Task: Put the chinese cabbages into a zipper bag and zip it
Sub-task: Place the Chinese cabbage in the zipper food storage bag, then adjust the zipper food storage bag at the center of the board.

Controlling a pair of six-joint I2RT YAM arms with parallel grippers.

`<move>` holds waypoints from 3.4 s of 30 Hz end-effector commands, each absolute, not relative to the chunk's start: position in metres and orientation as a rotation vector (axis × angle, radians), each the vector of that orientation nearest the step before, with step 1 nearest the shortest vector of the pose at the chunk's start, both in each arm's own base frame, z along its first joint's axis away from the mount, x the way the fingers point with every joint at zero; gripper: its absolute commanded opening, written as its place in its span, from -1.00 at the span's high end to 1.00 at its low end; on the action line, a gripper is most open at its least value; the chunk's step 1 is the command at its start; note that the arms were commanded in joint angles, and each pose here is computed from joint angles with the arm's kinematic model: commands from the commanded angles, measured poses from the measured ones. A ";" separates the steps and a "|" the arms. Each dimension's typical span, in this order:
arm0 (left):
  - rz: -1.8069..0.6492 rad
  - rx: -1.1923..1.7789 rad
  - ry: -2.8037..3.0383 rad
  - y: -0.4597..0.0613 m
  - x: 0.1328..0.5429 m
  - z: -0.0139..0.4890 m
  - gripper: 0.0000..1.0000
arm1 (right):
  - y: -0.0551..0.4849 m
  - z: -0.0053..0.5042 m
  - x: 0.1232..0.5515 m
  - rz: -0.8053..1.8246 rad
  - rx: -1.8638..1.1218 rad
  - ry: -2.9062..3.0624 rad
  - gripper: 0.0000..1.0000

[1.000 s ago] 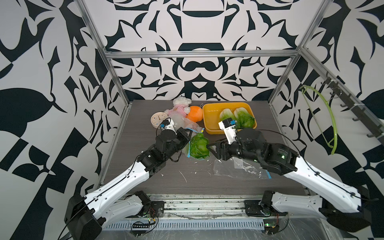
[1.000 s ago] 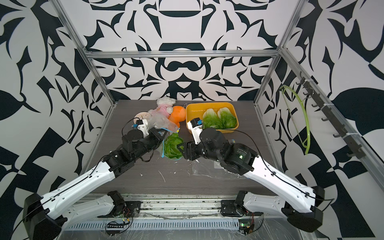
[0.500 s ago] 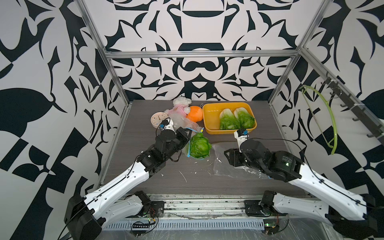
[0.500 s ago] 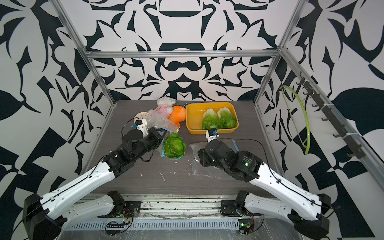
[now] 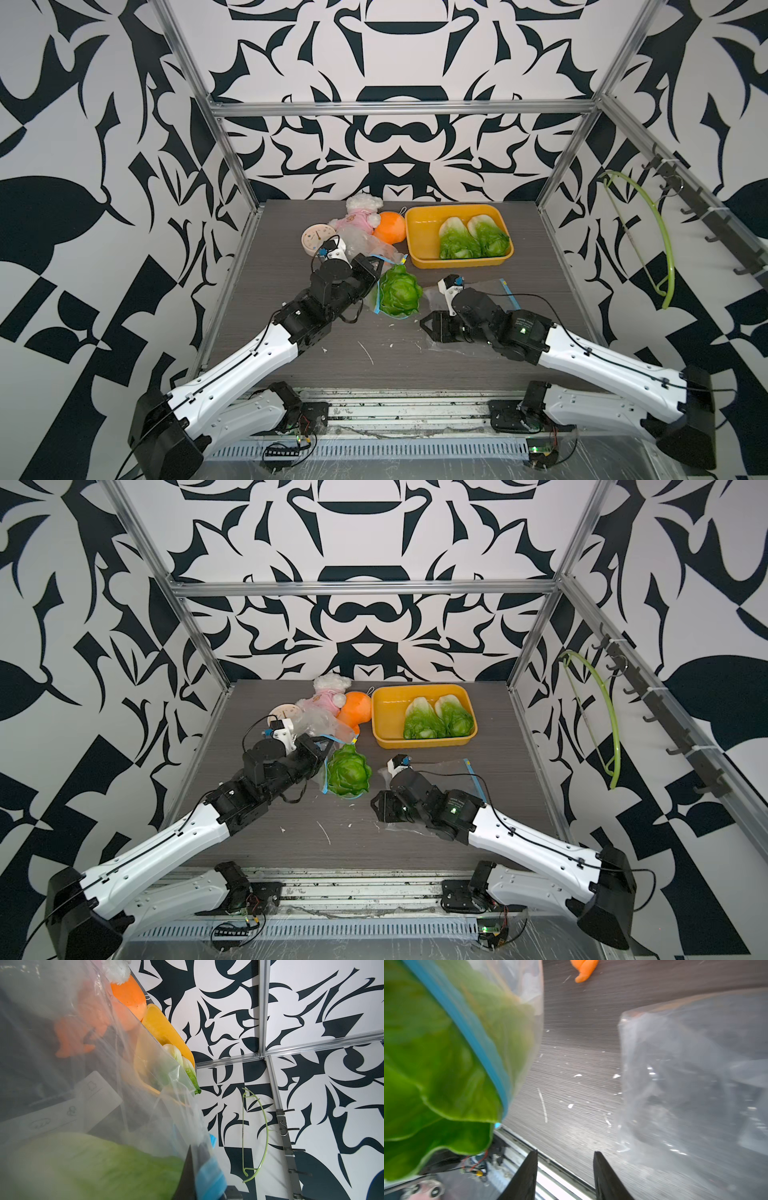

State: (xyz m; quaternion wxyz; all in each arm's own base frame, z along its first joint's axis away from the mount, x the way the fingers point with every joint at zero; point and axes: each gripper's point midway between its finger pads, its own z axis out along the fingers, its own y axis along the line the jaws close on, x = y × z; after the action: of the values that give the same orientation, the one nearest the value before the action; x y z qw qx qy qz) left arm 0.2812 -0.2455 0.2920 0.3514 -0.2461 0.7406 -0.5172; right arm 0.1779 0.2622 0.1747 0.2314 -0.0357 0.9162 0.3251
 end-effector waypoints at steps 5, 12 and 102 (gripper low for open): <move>-1.402 -0.632 1.839 -0.246 0.284 0.315 1.00 | 0.282 0.209 0.186 1.203 0.034 2.341 0.17; -1.408 -0.638 1.843 -0.247 0.284 0.313 1.00 | 0.289 0.218 0.188 1.341 0.077 2.283 0.19; -1.410 -0.661 1.864 -0.246 0.282 0.314 1.00 | 0.279 0.331 0.229 1.222 0.048 2.097 1.00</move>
State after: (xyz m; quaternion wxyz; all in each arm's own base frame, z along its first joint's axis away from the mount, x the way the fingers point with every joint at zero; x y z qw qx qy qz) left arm 0.2798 -0.2448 0.2962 0.3325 -0.2698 0.7255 -0.5387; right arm 0.2285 0.2796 0.3212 0.3355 0.0438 0.8054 0.4866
